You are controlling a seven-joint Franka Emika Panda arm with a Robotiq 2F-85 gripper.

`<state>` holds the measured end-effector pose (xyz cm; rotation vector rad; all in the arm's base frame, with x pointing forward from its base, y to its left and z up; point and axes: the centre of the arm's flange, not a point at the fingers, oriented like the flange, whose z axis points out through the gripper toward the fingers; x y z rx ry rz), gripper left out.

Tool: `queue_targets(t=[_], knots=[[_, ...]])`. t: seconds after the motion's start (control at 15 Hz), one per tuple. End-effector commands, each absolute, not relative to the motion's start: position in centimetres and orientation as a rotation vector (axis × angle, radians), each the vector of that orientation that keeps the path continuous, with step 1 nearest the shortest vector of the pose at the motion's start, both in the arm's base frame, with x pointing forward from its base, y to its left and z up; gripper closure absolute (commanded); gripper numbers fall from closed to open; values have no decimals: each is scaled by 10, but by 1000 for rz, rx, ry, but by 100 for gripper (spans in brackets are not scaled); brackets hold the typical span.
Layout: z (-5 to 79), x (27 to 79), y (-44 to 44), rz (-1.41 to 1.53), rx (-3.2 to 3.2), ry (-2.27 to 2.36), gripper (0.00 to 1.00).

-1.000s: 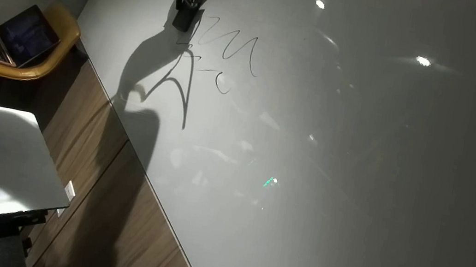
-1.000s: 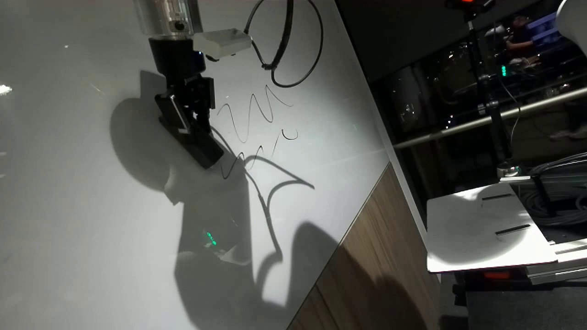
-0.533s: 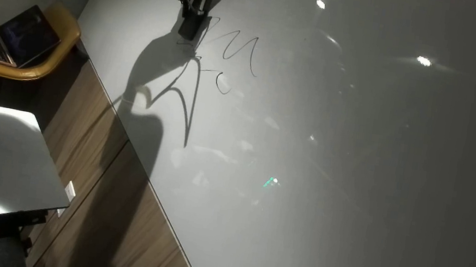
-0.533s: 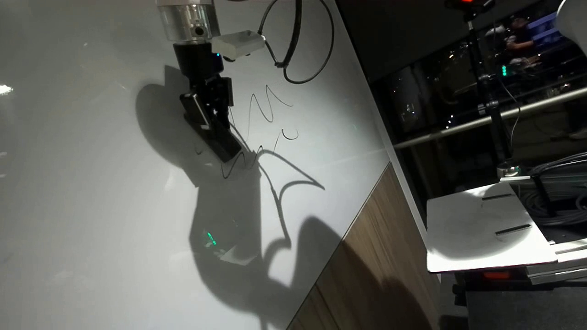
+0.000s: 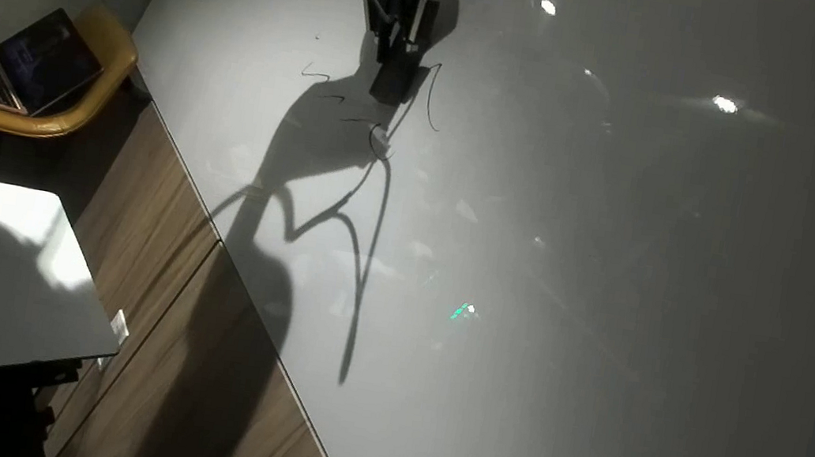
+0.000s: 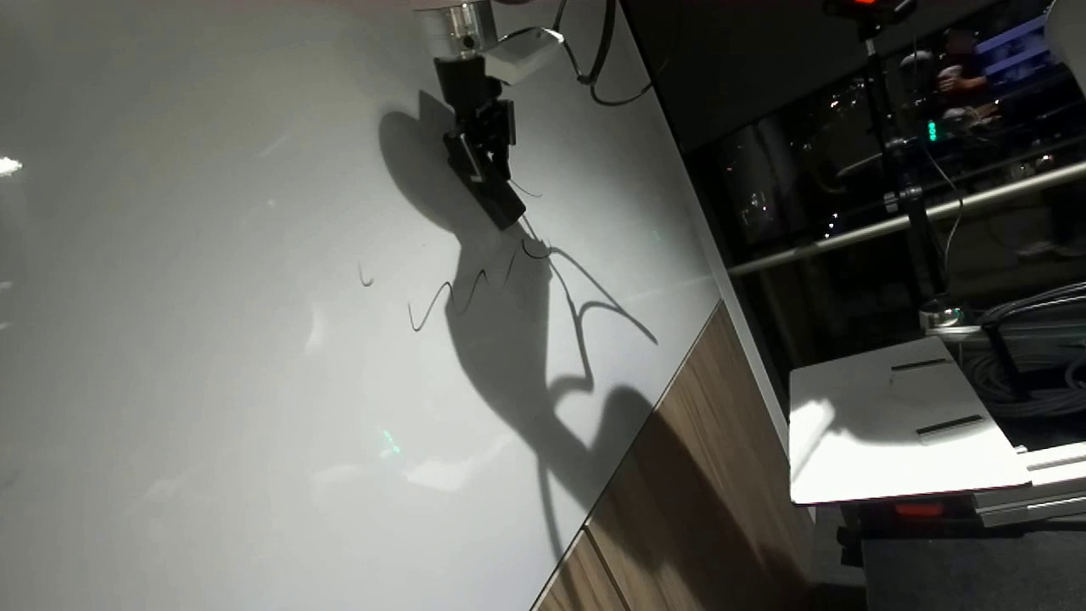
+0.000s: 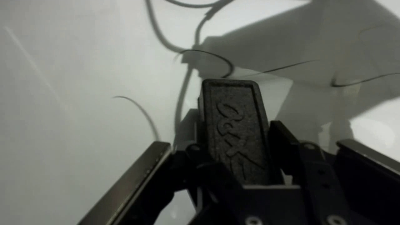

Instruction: Use the eraser to clean the whiteboard.

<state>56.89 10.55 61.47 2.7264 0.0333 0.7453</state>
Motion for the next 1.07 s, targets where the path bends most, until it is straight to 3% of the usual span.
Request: queue_targets(t=[0.0,0.2,0.4,1.0], knots=[[630,569,6,817,2660,-106,73],[643,567,-69,839,2634,-188,73],[641,566,-83,873,2632,-212,73],[606,576,17,880,2728,-85,73]])
